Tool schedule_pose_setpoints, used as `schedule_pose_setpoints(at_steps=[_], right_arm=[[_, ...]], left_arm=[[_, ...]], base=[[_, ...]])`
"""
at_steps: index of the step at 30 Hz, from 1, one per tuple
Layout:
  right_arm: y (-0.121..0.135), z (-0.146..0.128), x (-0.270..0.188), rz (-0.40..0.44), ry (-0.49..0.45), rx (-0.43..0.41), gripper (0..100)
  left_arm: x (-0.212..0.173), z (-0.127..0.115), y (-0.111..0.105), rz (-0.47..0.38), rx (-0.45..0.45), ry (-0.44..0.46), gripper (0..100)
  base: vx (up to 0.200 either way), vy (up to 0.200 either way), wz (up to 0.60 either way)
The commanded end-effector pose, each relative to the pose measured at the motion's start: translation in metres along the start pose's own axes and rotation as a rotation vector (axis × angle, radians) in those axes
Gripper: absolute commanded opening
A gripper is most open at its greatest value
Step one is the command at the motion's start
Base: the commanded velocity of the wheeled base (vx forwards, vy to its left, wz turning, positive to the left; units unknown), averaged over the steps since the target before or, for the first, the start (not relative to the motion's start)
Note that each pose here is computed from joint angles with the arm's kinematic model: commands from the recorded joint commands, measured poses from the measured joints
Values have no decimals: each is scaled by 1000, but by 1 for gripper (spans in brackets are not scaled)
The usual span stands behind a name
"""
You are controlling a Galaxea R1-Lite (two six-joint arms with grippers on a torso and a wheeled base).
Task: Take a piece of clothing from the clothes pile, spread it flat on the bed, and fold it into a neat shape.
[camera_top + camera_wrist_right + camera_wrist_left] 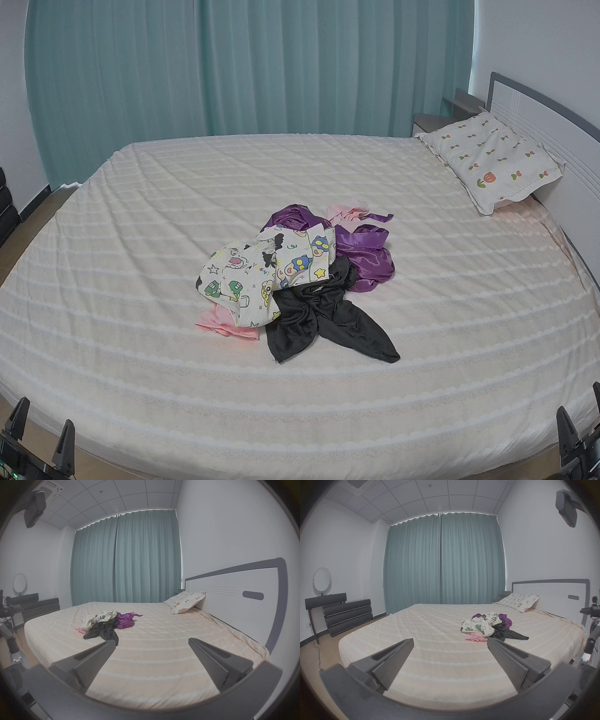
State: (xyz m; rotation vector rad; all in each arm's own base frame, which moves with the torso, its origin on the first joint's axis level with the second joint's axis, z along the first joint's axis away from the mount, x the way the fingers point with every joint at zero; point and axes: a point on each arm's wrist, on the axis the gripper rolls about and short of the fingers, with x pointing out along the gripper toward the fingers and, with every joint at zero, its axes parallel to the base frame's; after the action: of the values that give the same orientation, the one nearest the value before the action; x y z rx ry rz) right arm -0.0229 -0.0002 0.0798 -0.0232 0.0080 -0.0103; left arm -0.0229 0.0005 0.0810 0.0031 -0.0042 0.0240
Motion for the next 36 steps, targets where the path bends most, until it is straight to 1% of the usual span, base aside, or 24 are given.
schedule_pose_setpoints(at_steps=[1, 3, 4, 6, 9, 12, 13, 14, 15, 16, 17, 19, 20, 21, 22, 23, 24, 26, 27, 29, 30, 32, 33, 36], right_arm=[[0, 3, 0, 10, -16, -12, 100], [0, 16, -2, 18, -48, -6, 100], [0, 52, -7, 30, -97, 32, 100], [0, 59, -4, 46, -69, 44, 100], [2, 72, 22, 151, 89, 54, 100], [3, 76, 51, 200, 228, 89, 100], [3, 78, 59, 205, 254, 97, 100], [4, 76, 74, 222, 310, 114, 100], [5, 75, 80, 232, 339, 123, 100], [5, 75, 80, 232, 339, 123, 100], [10, 68, 110, 287, 465, 185, 100], [17, 64, 131, 311, 530, 242, 100], [22, 62, 144, 322, 546, 279, 100], [22, 61, 146, 324, 548, 284, 100], [31, 57, 166, 342, 561, 338, 100], [31, 57, 166, 342, 561, 338, 100], [41, 47, 189, 361, 580, 378, 100], [44, 44, 194, 364, 585, 389, 100], [56, 31, 216, 372, 613, 431, 100], [65, 20, 231, 374, 644, 482, 100], [73, 11, 241, 373, 671, 527, 100], [75, 8, 244, 370, 680, 541, 100], [83, -11, 265, 344, 717, 616, 100], [93, -30, 287, 336, 715, 656, 100]], left_arm=[[0, -5, 0, 0, 0, 4, 100], [0, -5, 0, 0, 0, 4, 100], [0, -5, 0, 0, 0, 4, 100], [0, -5, 0, 0, 0, 4, 100], [0, -5, 0, 0, 0, 3, 100], [0, -5, 0, 0, 0, 4, 100], [0, -5, 0, 0, 0, 4, 100], [0, -5, 0, 0, 0, 4, 100], [0, -5, 0, 0, 0, 4, 100], [0, -5, 0, 0, 0, 4, 100], [0, -5, 0, 0, 0, 4, 100], [0, -5, 0, 0, 0, 4, 100], [0, -5, 0, 0, 0, 4, 100], [0, -5, 0, 0, 0, 4, 100], [0, -5, 0, 0, 0, 4, 100], [0, -5, 0, 0, 0, 4, 100], [0, -5, 0, 0, 0, 4, 100], [0, -5, 0, 0, 0, 4, 100], [0, -5, 0, 0, 0, 4, 100], [0, -5, 0, 0, 0, 3, 100], [0, -5, 0, 0, 0, 4, 100], [0, -5, 0, 0, 0, 3, 100], [0, -5, 0, 0, 0, 4, 100], [0, -5, 0, 0, 0, 4, 100]], base=[[0, 0, 0], [0, 0, 0], [0, 0, 0], [0, 0, 0], [0, 0, 0], [0, 0, 0], [0, 0, 0], [0, 0, 0], [0, 0, 0], [0, 0, 0], [0, 0, 0], [0, 0, 0], [0, 0, 0], [0, 0, 0], [0, 0, 0], [0, 0, 0], [0, 0, 0], [0, 0, 0], [0, 0, 0], [0, 0, 0], [0, 0, 0], [0, 0, 0], [0, 0, 0], [0, 0, 0]])
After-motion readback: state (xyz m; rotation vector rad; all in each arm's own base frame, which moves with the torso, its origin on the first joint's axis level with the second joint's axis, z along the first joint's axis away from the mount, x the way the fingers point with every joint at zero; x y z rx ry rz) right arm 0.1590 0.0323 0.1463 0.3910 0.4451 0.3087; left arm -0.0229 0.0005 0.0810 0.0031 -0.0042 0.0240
